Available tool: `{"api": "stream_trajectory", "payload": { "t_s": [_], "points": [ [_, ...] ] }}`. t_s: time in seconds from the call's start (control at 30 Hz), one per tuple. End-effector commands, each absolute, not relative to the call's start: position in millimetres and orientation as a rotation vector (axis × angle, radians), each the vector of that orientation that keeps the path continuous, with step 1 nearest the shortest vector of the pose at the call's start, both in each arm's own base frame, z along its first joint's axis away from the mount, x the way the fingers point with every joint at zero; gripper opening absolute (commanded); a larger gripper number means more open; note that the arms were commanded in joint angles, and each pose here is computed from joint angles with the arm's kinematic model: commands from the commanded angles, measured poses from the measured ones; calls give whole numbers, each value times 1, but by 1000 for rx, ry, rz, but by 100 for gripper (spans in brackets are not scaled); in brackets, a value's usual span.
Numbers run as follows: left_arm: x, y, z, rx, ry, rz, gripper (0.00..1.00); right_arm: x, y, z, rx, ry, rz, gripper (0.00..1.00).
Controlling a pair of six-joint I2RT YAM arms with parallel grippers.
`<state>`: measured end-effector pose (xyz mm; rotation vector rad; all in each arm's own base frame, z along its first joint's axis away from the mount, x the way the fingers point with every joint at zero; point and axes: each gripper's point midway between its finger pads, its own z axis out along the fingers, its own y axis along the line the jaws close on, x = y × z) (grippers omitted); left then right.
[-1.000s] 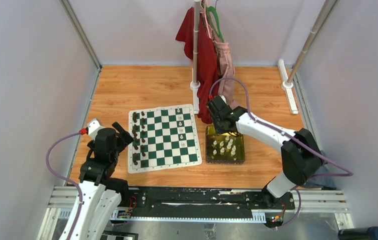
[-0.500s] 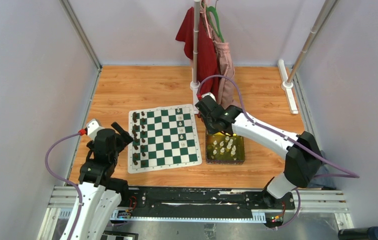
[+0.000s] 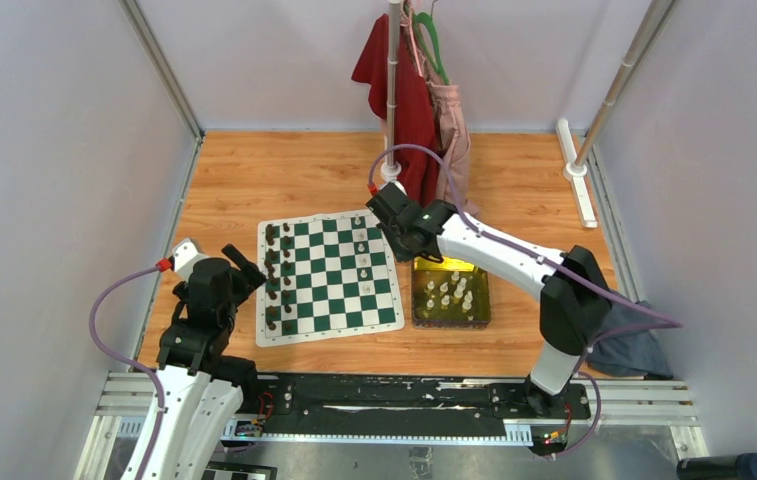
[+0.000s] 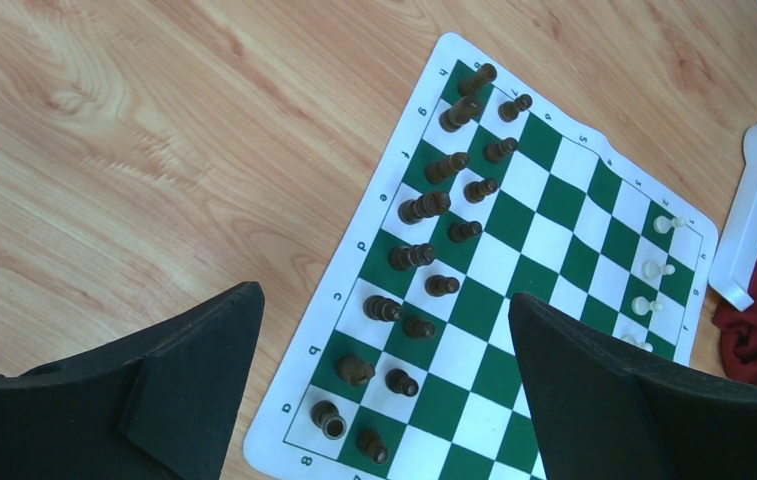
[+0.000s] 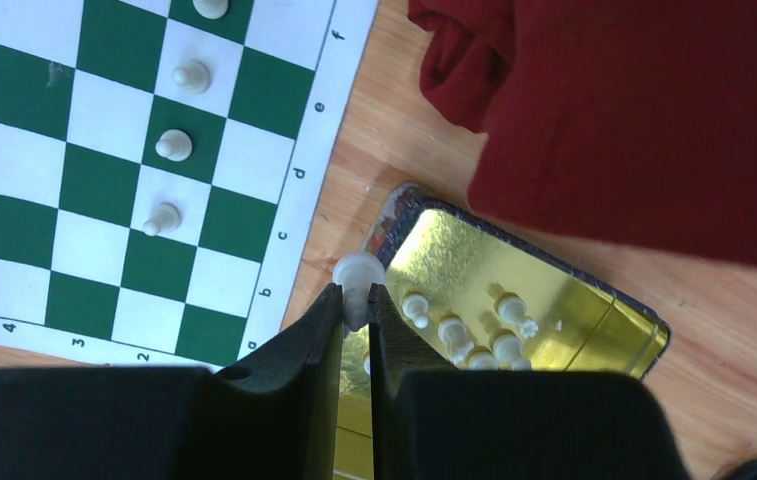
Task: Set up the chess pieces on the board
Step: Place the chess piece on the chessboard.
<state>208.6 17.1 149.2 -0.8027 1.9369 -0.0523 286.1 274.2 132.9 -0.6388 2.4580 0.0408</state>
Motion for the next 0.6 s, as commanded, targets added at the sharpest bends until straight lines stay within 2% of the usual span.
{"api": "stream_trajectory", "payload": {
  "t_s": [0.0,0.57],
  "points": [
    [208,22,147,-819,1922,-32,100,288,288,128,-722,2470,33,0],
    [208,23,146,-820,1924,-15,100,317,330,91,-806,2533,105,0]
  ]
}}
